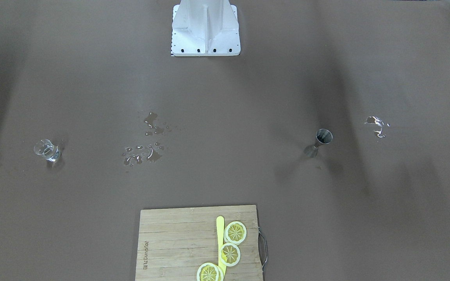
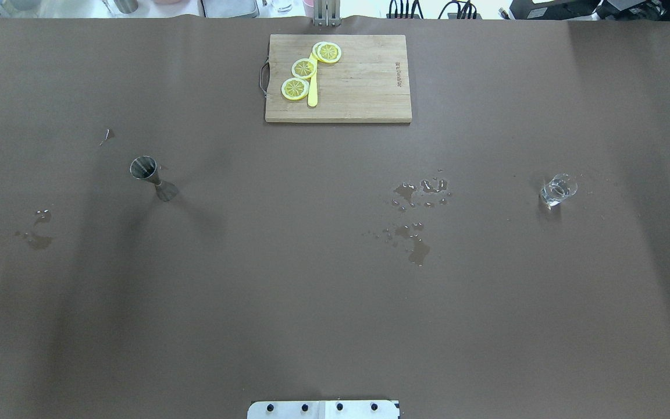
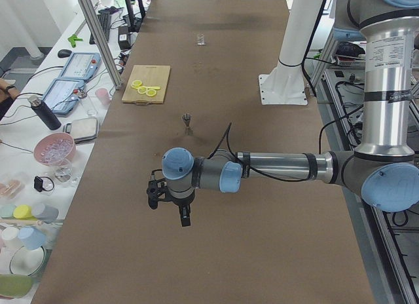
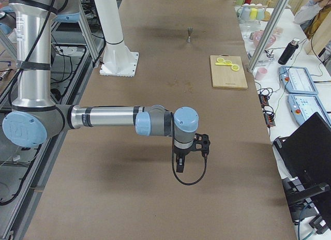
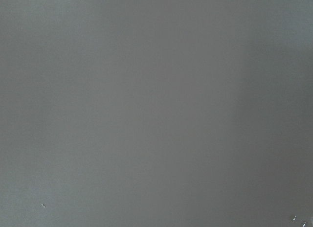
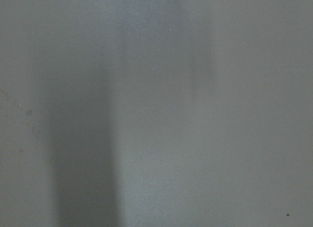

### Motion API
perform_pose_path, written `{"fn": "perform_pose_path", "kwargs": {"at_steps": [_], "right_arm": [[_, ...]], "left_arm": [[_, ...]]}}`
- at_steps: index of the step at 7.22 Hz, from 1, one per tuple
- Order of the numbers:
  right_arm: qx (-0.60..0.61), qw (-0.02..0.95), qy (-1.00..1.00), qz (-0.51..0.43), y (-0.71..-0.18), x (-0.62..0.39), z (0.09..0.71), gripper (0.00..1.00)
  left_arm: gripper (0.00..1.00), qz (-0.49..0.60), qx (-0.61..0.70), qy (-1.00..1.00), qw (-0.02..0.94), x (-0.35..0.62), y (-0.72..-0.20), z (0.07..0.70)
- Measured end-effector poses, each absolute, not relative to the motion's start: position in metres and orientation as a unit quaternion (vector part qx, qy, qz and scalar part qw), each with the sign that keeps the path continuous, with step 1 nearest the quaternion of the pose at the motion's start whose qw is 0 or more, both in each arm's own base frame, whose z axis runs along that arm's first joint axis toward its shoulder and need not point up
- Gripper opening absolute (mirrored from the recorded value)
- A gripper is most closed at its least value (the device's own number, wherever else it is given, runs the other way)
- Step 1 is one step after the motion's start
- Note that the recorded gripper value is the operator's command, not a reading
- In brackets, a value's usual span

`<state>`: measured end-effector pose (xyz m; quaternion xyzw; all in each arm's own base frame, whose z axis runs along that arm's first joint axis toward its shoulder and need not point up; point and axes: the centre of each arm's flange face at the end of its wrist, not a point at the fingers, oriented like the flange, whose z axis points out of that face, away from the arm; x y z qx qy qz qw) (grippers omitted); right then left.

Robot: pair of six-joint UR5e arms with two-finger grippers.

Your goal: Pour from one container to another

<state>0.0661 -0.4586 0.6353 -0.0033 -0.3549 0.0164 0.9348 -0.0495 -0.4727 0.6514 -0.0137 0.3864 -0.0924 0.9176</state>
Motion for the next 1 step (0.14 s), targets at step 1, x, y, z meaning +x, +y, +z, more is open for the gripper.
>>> {"fn": "perform_pose_path", "kwargs": {"at_steps": [1], "right_arm": [[-0.003, 0.935, -0.355, 0.016, -0.4588, 0.0662, 0.6350, 1.00]], "left_arm": [[0.99, -0.092, -0.014, 0.386, 0.918, -0.0497, -0.4728, 0.6524]]}}
